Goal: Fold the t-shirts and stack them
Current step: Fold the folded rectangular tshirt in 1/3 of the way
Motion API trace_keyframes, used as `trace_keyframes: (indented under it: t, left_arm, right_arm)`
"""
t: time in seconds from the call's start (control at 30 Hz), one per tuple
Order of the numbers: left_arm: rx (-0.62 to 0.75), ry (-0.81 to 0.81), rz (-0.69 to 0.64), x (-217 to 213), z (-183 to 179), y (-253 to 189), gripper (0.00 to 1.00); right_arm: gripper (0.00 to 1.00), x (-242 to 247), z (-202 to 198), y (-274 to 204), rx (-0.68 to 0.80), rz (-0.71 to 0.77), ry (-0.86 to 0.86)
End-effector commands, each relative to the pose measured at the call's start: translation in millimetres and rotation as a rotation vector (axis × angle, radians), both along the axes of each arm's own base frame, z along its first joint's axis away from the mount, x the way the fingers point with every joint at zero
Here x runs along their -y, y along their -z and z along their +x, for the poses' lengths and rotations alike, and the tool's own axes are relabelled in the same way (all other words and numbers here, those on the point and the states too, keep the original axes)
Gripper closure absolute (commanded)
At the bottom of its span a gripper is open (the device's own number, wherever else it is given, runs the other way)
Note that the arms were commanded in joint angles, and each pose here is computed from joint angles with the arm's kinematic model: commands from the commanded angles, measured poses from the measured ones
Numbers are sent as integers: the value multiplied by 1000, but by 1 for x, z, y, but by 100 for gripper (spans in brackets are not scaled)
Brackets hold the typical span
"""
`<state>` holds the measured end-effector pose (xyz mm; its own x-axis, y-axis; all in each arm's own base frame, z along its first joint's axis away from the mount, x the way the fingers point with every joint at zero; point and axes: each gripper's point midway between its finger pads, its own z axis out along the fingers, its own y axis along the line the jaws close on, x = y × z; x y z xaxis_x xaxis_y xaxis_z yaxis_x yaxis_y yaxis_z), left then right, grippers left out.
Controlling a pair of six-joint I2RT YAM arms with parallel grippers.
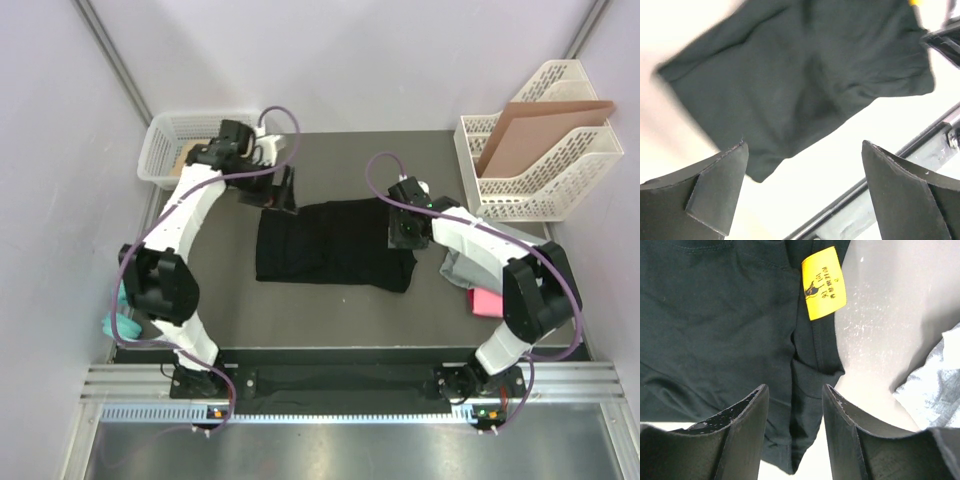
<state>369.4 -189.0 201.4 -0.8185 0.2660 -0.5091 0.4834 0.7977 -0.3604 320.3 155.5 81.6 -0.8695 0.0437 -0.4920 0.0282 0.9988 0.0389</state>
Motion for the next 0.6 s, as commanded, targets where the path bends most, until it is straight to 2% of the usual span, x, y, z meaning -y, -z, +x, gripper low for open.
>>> trace_keyframes:
  t: [0.0, 0.07, 0.1, 0.33, 0.47, 0.57]
  left_arm:
    - [-123, 13, -5, -12, -35, 58, 1]
    - [-162, 65, 57, -9, -59, 92, 1]
    - [-131, 74, 73, -5, -57, 99, 1]
    - [-114, 248, 101, 37, -78, 116, 1]
    - [-116, 296, 139, 44, -79, 128, 1]
    - [-176, 348, 114, 52, -93, 135, 1]
  right_arm:
    - [53, -25, 18, -23, 46, 86, -19]
    - [52, -41, 24, -28, 36, 139, -42]
    - [52, -46, 27, -31, 35, 161, -46]
    - [51, -77, 56, -60, 16, 384, -45]
    - [51, -75, 64, -67, 31, 398, -30]
    - [51, -67, 64, -62, 18, 389, -14]
